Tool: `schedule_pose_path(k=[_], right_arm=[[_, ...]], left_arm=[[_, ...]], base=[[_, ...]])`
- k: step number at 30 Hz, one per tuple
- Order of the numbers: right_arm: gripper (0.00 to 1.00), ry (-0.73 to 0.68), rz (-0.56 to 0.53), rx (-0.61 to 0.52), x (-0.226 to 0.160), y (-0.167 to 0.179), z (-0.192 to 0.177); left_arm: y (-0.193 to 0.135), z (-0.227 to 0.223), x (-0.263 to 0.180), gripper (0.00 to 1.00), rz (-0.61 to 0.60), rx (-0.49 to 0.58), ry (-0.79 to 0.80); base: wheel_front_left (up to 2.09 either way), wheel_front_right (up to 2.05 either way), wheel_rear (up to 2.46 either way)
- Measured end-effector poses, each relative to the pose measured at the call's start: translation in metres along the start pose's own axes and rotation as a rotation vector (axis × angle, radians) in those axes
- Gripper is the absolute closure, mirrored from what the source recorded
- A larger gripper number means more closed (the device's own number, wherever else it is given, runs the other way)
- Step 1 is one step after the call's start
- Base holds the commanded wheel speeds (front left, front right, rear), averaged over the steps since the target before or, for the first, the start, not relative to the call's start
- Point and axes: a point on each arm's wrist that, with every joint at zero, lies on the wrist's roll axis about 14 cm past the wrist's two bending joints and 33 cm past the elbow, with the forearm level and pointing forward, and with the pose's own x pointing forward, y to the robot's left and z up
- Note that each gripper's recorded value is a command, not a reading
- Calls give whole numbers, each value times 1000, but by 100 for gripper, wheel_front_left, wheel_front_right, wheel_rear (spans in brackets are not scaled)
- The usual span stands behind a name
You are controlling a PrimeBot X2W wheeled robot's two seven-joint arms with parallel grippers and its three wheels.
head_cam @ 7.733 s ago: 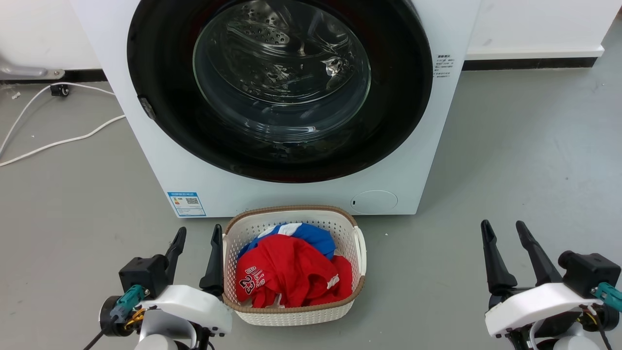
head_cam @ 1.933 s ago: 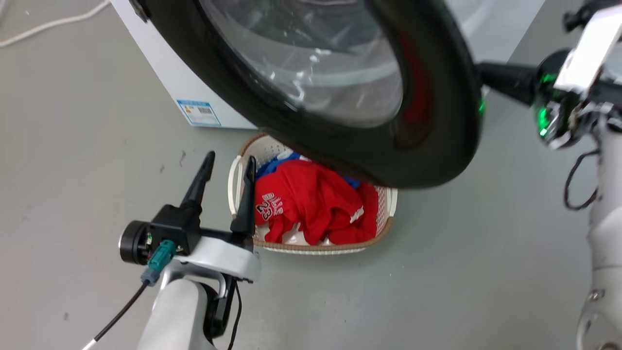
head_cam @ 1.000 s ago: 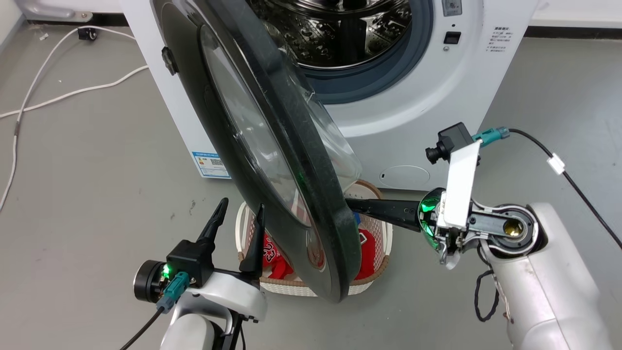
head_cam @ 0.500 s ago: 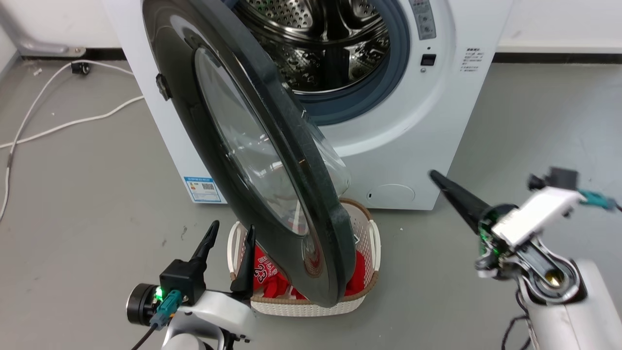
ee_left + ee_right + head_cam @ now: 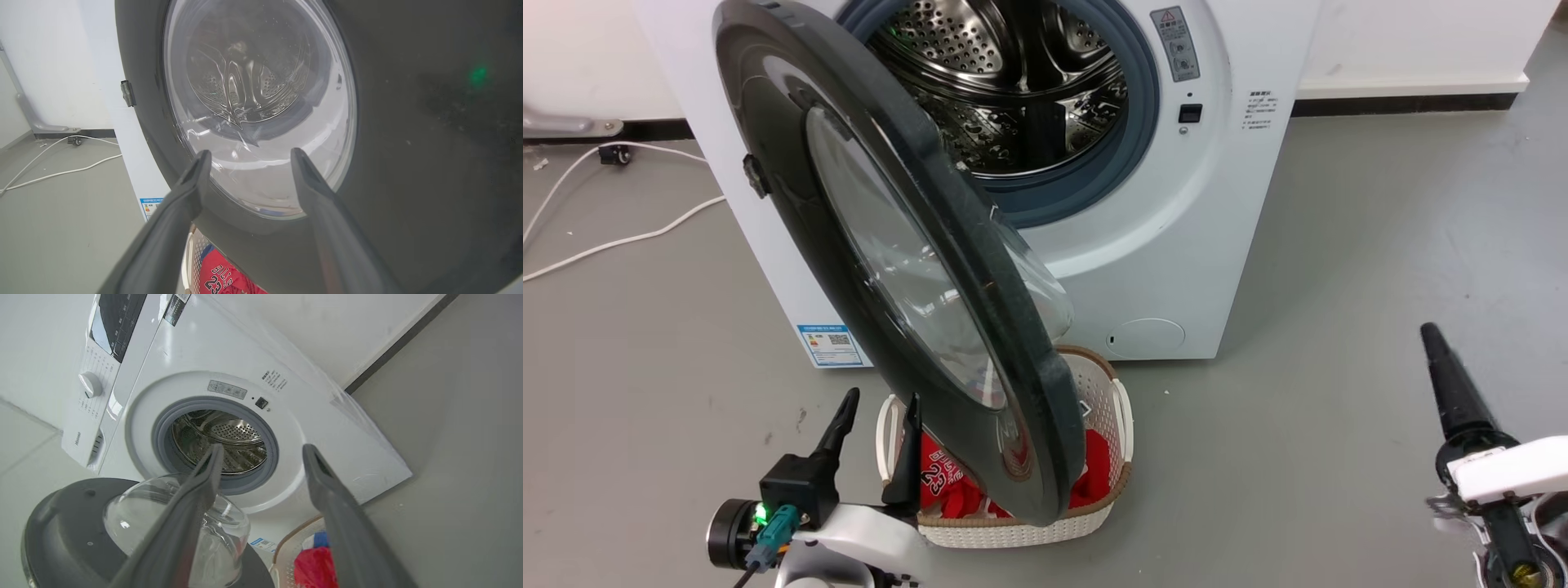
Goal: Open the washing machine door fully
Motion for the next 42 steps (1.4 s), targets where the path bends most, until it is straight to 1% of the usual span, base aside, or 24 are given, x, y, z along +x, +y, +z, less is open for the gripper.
schedule_pose_path(k=[3,7,9,12,15,18,21,24,30,42], right_arm=[[0,-62,3,-226,-3,0,15],[0,-128,50,-530,-2,13,28],[0,-147,72,-665,0,19,30],[0,-147,111,-823,1,30,26],[0,-130,137,-916,0,37,15],[0,-80,140,-953,-6,33,-5],[0,-26,128,-944,-10,25,-23],[0,8,118,-940,-13,16,-35],[0,23,110,-932,-15,7,-41],[0,7,112,-912,-10,6,-39]], left_arm=[[3,-1,2,0,8,-1,1],[5,-2,5,0,16,0,4],[6,-3,7,0,19,-1,4],[8,-3,9,0,25,-1,5],[10,-3,9,0,29,5,4],[11,-3,9,0,33,7,5],[13,-3,9,0,37,8,3],[13,-2,10,0,38,11,1],[12,-2,9,0,34,16,1],[11,-3,9,0,30,17,6]], base=[[0,0,0],[0,0,0],[0,0,0],[0,0,0],[0,0,0],[0,0,0],[0,0,0],[0,0,0],[0,0,0],[0,0,0]])
